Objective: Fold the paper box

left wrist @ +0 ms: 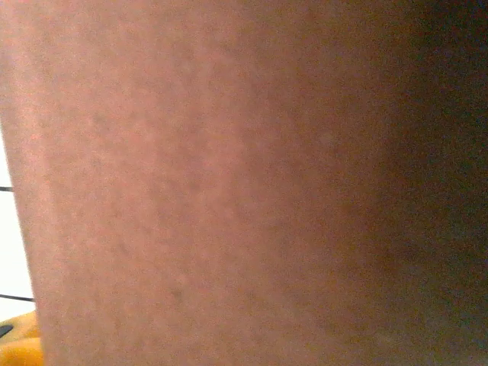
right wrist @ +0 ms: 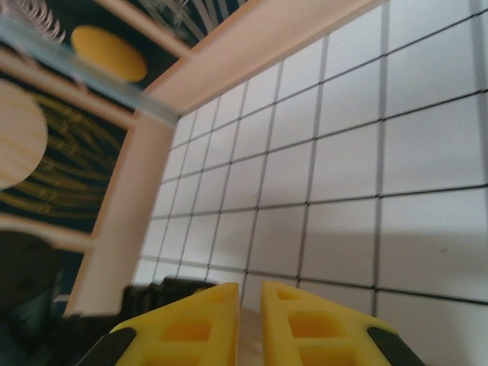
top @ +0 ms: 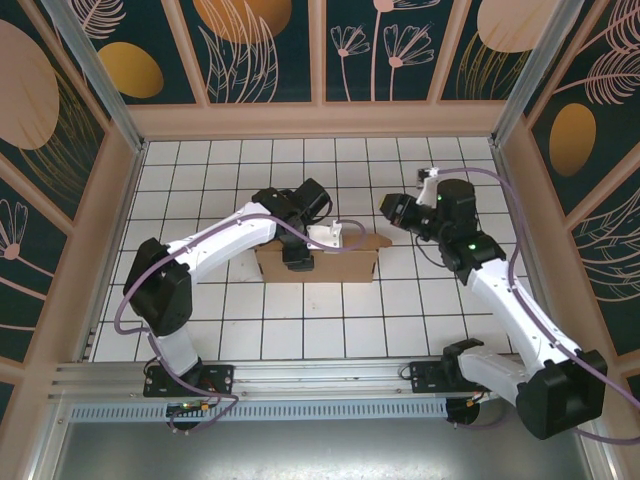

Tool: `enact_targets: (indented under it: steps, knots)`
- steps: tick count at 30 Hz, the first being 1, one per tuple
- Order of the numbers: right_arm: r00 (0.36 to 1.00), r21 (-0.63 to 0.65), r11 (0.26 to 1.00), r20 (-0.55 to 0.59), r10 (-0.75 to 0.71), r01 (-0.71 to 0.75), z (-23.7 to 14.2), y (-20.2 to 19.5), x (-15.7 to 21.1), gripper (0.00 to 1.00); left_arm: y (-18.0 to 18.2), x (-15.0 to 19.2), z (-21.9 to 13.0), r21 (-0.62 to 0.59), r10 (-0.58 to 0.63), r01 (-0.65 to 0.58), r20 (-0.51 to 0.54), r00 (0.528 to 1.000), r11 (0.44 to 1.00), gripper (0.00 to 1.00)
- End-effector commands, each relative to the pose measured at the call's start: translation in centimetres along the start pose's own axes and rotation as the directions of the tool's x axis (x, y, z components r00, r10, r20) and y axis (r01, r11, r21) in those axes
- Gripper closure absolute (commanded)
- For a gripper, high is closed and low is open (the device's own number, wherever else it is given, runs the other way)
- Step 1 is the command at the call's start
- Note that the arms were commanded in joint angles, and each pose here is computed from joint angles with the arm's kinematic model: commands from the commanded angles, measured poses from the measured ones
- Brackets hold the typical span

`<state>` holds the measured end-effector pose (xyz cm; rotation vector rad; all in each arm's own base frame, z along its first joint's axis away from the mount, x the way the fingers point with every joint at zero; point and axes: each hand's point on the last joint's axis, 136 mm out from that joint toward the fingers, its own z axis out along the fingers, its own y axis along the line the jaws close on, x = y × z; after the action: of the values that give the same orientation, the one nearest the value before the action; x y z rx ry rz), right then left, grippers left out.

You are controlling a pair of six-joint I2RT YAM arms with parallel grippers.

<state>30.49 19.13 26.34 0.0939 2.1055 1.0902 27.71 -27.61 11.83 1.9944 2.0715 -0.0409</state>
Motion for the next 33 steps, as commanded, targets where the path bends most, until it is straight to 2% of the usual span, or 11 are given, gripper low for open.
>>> enact_targets:
  steps: [1,8,14,17,21,24,25,26,27,29,33]
  knots:
    - [0.998,-0.05,0.998,-0.054,0.041,-0.044,1.1,2.0,2.1,0.86,0.0,-0.5,0.6,0.018,-0.015,0.014,0.028,0.999,1.0,0.35]
    - [0.993,0.056,0.997,-0.11,0.051,-0.045,3.8,0.0,6.9,0.87,0.6,-1.2,0.1,-0.034,-0.013,0.016,0.088,0.996,0.999,0.34]
    - [0.992,0.172,0.984,-0.114,0.056,-0.036,4.8,-3.5,8.6,0.88,2.0,-3.1,-3.6,-0.127,-0.013,0.043,0.227,0.974,0.991,0.31]
    - [0.991,0.207,0.978,-0.119,0.054,-0.029,5.0,-4.5,9.2,0.88,2.3,-4.3,-5.9,-0.152,-0.017,0.07,0.328,0.945,0.986,0.3]
    - [0.992,0.225,0.974,-0.117,0.048,-0.02,5.0,-4.9,9.5,0.88,2.4,-6.2,-10.4,-0.164,-0.062,0.166,0.506,0.86,0.972,0.29]
    - [0.992,0.222,0.975,-0.122,0.04,-0.012,4.8,-4.8,9.9,0.88,3.1,-6.8,-14.0,-0.145,-0.163,0.327,0.64,0.751,0.934,0.3]
    - [0.991,0.222,0.975,-0.125,0.037,-0.009,4.8,-4.8,10.0,0.88,3.7,-6.5,-14.9,-0.132,-0.221,0.409,0.674,0.705,0.903,0.3]
    - [0.991,0.224,0.975,-0.128,0.034,-0.005,4.7,-4.8,10.1,0.88,4.8,-6.0,-15.6,-0.101,-0.317,0.535,0.707,0.632,0.839,0.33]
    - [0.992,0.225,0.974,-0.126,0.029,0.0,4.7,-4.8,10.1,0.87,5.7,-5.3,-16.0,-0.073,-0.395,0.635,0.726,0.563,0.769,0.39]
    - [0.992,0.227,0.974,-0.12,0.027,0.001,4.4,-4.8,10.1,0.87,6.6,-3.7,-15.1,0.037,-0.556,0.779,0.722,0.412,0.626,0.67]
    - [0.993,0.232,0.973,-0.117,0.016,0.012,4.1,-4.9,10.3,0.87,5.2,-3.2,-12.0,0.298,-0.734,0.845,0.662,0.153,0.444,0.92]
